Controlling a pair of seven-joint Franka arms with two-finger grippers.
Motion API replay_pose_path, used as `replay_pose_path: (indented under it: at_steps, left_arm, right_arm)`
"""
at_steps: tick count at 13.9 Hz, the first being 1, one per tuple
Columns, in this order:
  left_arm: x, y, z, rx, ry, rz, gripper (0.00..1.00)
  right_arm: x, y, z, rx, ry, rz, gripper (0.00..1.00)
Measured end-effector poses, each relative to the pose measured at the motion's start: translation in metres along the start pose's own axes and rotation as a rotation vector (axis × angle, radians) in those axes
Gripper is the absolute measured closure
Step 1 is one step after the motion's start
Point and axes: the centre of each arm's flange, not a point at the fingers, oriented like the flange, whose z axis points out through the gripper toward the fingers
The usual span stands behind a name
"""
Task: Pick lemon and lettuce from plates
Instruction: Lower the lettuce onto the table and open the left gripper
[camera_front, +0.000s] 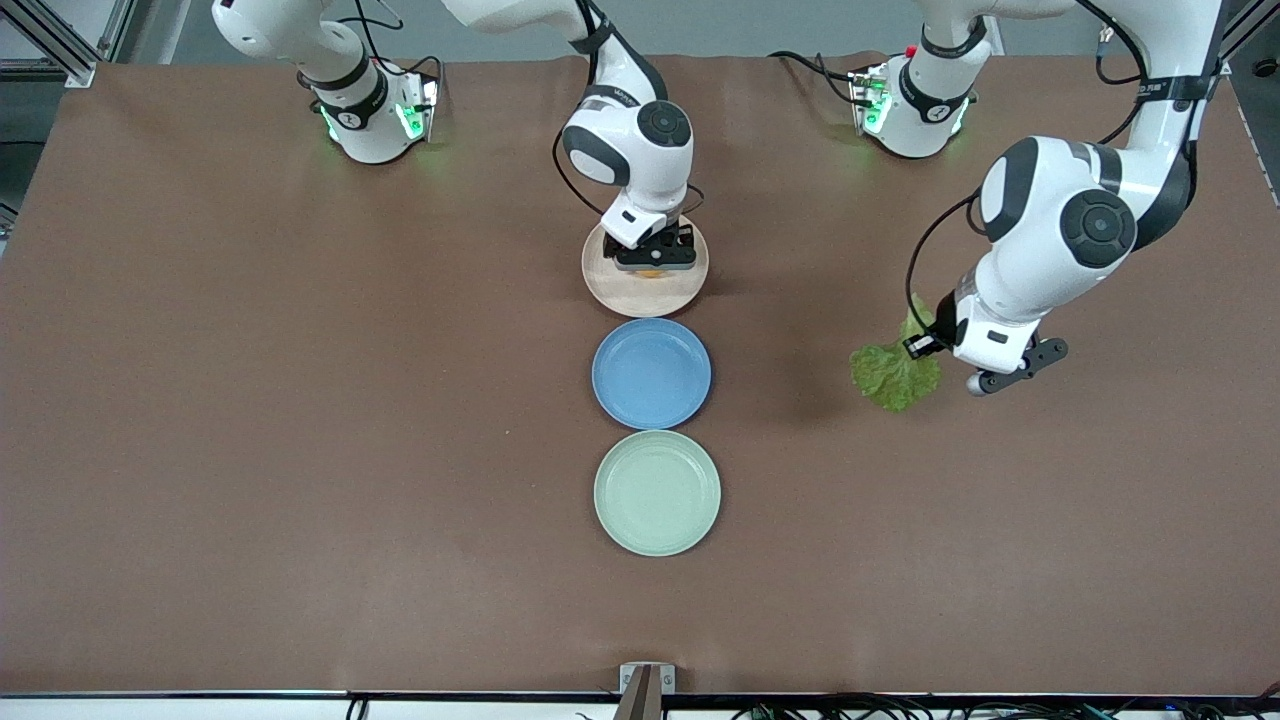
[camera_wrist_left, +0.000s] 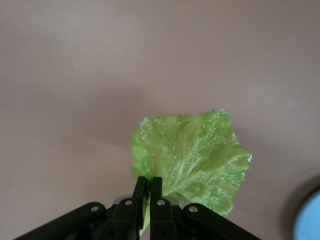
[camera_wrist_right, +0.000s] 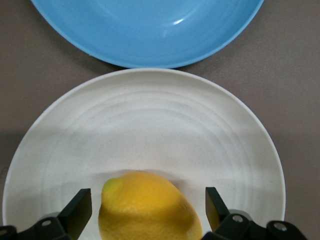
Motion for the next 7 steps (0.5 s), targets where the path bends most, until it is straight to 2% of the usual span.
replay_pose_path:
  at_steps: [4,7]
  left_arm:
    - [0.002,-0.055,0.04,0.01,-0.023,0.131,0.93]
    - [-0.003,-0.075,0.073,0.01,-0.022,0.192,0.93]
  right_arm:
    - [-0.008,-0.006,-0.001,0.002,0.002,-0.047,0.0]
    - [-0.009,-0.006,0.0,0.0,0.001,-0.108,0.0]
